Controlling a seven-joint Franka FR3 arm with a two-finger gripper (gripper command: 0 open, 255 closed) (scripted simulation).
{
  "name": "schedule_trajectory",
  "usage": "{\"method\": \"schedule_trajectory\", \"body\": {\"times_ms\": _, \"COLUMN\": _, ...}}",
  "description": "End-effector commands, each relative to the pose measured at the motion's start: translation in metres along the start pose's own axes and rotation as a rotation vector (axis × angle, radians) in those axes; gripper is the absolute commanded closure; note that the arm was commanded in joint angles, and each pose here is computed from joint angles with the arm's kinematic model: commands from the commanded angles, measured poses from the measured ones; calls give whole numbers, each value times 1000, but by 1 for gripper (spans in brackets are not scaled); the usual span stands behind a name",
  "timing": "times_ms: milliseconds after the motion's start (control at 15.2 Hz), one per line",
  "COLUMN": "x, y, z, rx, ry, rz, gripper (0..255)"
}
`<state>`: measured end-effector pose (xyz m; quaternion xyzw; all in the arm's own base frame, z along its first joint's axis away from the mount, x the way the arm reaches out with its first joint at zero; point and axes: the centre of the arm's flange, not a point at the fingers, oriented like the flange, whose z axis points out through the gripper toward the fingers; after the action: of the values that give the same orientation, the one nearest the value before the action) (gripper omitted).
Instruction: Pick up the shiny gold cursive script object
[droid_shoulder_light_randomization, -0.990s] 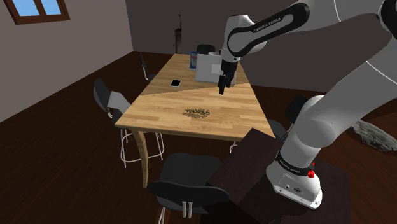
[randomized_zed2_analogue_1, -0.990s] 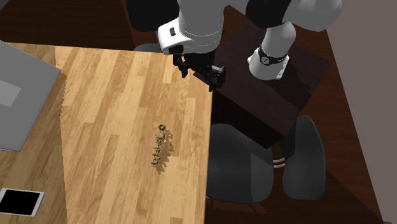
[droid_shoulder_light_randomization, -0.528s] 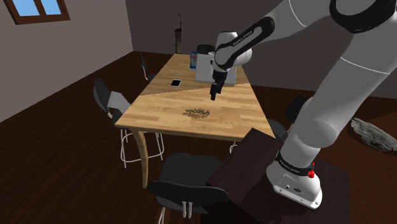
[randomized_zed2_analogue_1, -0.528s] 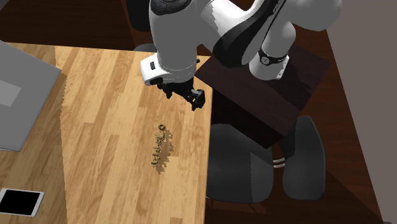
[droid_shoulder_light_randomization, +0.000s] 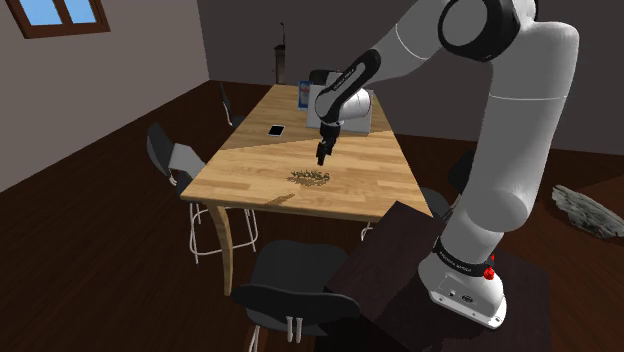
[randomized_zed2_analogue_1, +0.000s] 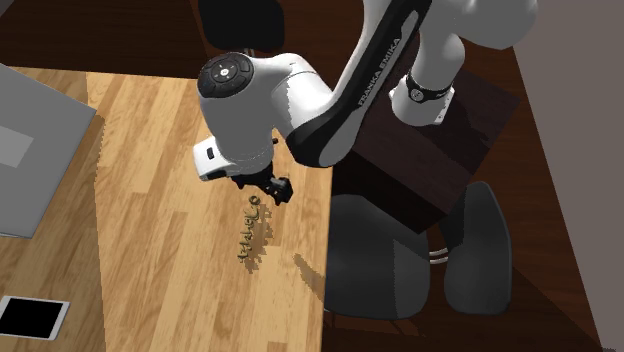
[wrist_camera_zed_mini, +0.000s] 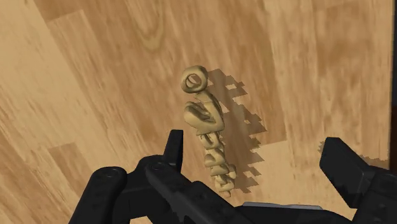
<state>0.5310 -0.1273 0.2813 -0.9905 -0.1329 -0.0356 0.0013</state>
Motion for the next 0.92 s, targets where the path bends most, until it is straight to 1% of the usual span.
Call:
{"method": "schedule_trajectory", "body": {"times_ms": 0, "x": 14, "y": 8, "z": 23, "rx": 3, "ry": 8, "rz": -16, "gripper": 0}}
{"method": "schedule_trajectory", "body": {"times_ms": 264, "x": 43, "y": 25, "z": 62, "rx": 10, "ry": 22, "rz": -47, "gripper": 0}}
{"method": "schedule_trajectory", "body": {"times_ms": 330, "x": 46, "y": 27, "z": 65, "rx": 11, "ry": 23, "rz": -50, "gripper": 0}}
{"method": "schedule_trajectory", "body": {"times_ms": 792, "x": 43, "y": 26, "z": 105, "rx": 11, "ry": 23, "rz": -50, "gripper": 0}}
{"method": "schedule_trajectory", "body": {"times_ms": 858, "x": 43, "y": 26, "z": 105, "rx": 11, "ry": 23, "rz": -50, "gripper": 0}}
